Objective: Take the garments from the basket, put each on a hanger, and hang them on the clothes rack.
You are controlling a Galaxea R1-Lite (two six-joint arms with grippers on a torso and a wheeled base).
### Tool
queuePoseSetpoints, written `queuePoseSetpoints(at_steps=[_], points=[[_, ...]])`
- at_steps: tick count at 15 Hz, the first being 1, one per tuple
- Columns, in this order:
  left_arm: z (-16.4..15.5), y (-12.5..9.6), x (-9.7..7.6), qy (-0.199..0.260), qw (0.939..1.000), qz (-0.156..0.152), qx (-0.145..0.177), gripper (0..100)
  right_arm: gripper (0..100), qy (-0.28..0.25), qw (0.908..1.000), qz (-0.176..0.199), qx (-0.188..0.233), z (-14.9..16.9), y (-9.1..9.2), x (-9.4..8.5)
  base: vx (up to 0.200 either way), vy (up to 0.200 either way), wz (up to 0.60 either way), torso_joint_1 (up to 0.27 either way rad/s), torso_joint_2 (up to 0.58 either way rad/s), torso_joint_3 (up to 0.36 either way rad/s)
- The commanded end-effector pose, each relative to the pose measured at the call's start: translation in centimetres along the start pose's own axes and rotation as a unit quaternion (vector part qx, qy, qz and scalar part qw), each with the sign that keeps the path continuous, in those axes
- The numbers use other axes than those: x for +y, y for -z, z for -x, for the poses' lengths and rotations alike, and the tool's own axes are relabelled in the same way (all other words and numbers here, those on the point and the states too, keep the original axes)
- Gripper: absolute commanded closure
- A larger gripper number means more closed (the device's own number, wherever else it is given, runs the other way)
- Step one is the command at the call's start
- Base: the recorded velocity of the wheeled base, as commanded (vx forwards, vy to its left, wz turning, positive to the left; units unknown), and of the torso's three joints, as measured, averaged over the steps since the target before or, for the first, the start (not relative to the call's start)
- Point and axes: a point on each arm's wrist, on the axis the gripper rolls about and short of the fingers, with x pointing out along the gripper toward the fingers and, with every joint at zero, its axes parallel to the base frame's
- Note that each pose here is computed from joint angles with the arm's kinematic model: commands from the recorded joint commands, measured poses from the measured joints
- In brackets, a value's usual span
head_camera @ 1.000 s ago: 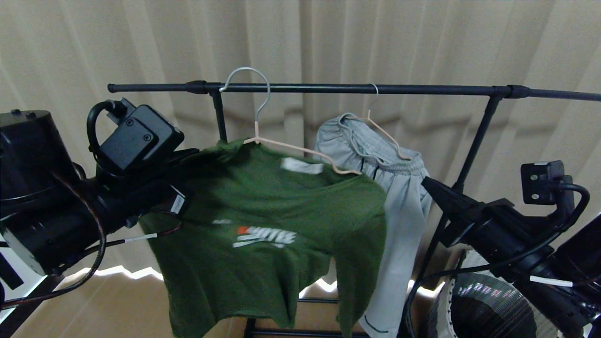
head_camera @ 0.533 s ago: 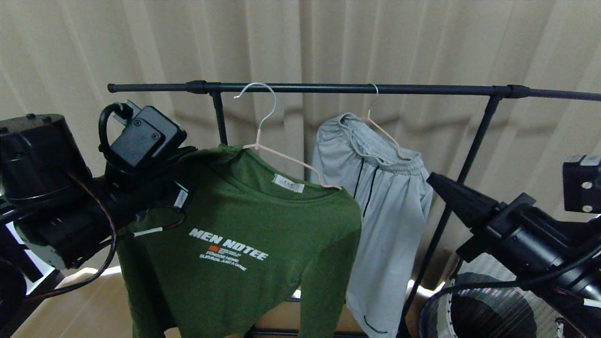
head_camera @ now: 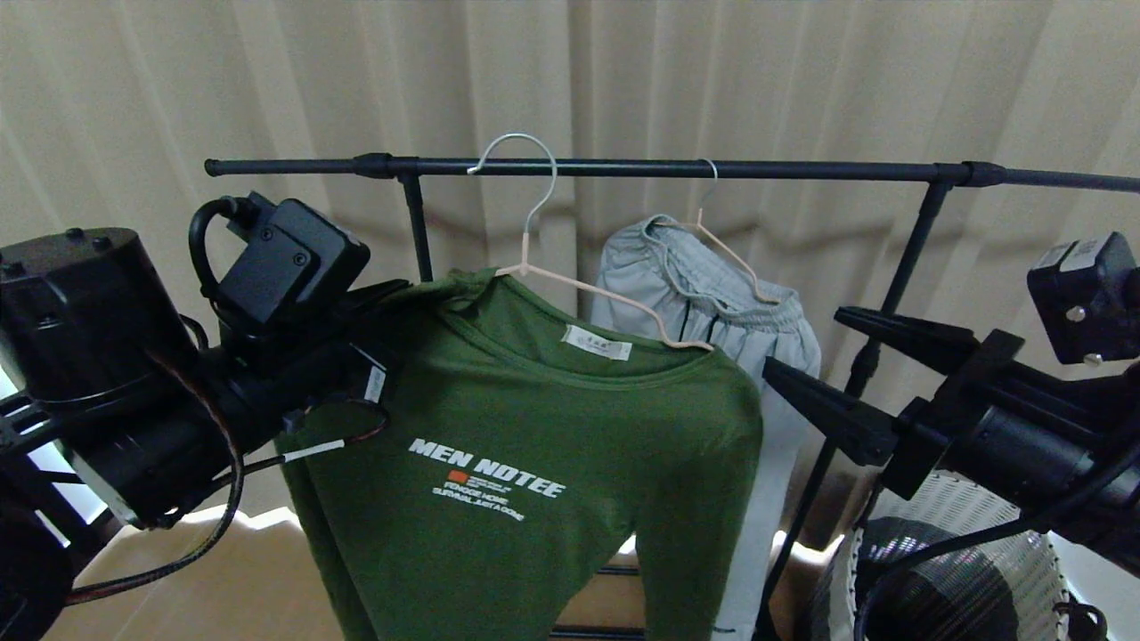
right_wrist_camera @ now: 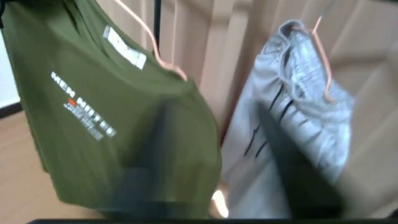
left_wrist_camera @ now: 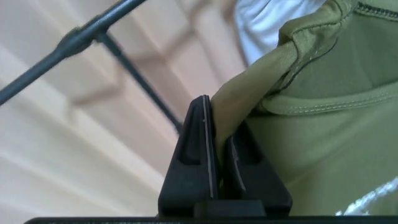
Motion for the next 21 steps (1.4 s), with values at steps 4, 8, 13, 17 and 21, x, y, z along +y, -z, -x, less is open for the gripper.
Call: queuePoseSetpoints(at_steps=[4,8,13,17,21], points=[[-0.4,0.3,-1.0,0.043,0.9990,-0.004,-0.013,100,0,-0.059,0.9966,0.046,0.033,-1.3,-2.3,0.0,0.000,0.000,0.00,0.000,0.00,0.000],[-0.3,-0.4,-2.2,0.065,0.9975,-0.003,-0.028,100,0,-0.073,0.9877,0.102,0.094,-3.7,-3.5,-0.2,0.000,0.000,0.00,0.000,0.00,0.000],[0.1,-0.9,-3.4,0.083,0.9955,-0.002,-0.048,100,0,-0.069,0.9792,0.127,0.142,-5.6,-1.5,0.0,0.000,0.000,0.00,0.000,0.00,0.000],[0.2,-0.8,-3.4,0.080,0.9955,-0.001,-0.050,100,0,-0.068,0.9791,0.127,0.143,-5.9,-1.4,0.0,0.000,0.000,0.00,0.000,0.00,0.000],[0.2,-0.8,-3.4,0.080,0.9955,-0.001,-0.050,100,100,-0.078,0.9777,0.133,0.142,-6.0,-1.3,0.5,0.000,0.000,0.00,0.000,0.00,0.000]])
